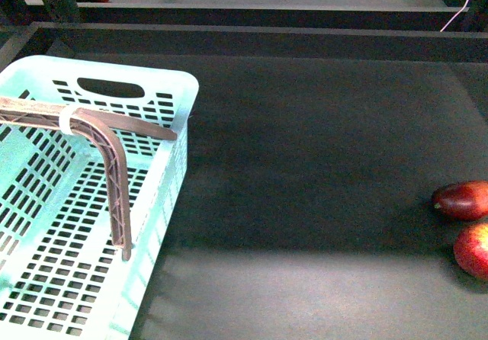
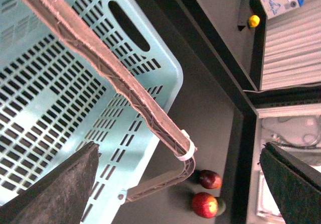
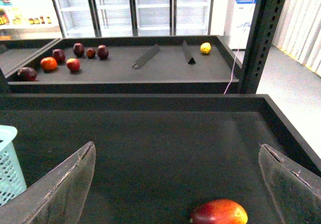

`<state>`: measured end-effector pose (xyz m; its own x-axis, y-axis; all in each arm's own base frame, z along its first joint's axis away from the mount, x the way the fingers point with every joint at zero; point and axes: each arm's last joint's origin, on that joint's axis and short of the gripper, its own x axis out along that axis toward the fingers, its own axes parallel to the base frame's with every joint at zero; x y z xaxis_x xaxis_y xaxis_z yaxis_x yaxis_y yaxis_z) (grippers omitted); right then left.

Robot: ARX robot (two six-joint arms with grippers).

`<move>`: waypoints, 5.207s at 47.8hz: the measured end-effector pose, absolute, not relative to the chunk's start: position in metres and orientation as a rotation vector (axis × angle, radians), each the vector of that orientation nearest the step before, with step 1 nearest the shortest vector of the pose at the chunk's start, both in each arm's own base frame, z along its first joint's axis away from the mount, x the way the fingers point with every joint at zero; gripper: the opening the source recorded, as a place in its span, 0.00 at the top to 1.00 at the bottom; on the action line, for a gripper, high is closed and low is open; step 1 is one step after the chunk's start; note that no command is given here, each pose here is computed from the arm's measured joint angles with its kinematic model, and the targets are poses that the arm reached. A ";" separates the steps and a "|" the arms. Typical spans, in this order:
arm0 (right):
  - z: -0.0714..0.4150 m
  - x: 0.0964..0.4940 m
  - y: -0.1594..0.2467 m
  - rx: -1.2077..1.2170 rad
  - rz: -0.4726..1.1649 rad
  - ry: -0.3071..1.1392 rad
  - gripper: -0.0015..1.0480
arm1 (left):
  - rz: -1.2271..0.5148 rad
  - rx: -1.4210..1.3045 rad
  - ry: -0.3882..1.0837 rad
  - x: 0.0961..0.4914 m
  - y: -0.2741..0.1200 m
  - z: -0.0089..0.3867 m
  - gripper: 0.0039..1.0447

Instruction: Pick apple with right arm and hold basket with left

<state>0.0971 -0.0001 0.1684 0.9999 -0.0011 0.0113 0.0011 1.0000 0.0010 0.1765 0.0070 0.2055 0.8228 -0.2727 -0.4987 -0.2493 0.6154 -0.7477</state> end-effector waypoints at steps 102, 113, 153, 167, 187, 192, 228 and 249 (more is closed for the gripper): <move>0.168 0.097 0.000 0.001 -0.001 -0.011 0.09 | 0.103 -1.152 0.800 0.290 -0.058 0.223 0.94; 0.168 0.097 0.000 0.001 -0.001 -0.011 0.09 | -0.118 -1.094 0.805 0.292 -0.108 0.262 0.94; 0.168 0.097 0.000 0.001 -0.001 -0.011 0.09 | -0.487 -0.963 0.894 0.238 -0.211 0.289 0.94; 0.168 0.098 -0.001 0.079 -0.156 0.200 0.09 | -0.488 -0.961 0.896 0.238 -0.211 0.289 0.94; 0.131 0.138 -0.052 0.215 -0.412 0.647 0.09 | -0.488 -0.957 0.894 0.239 -0.211 0.289 0.94; 0.108 0.158 -0.060 0.124 -0.356 0.719 0.09 | -0.489 -0.956 0.894 0.239 -0.211 0.289 0.94; -0.021 0.260 -0.063 -0.150 -0.112 1.128 0.09 | -0.491 -0.956 0.895 0.239 -0.211 0.289 0.94; -0.040 0.284 -0.078 -0.131 -0.129 1.152 0.09 | -0.489 -0.956 0.894 0.239 -0.211 0.289 0.94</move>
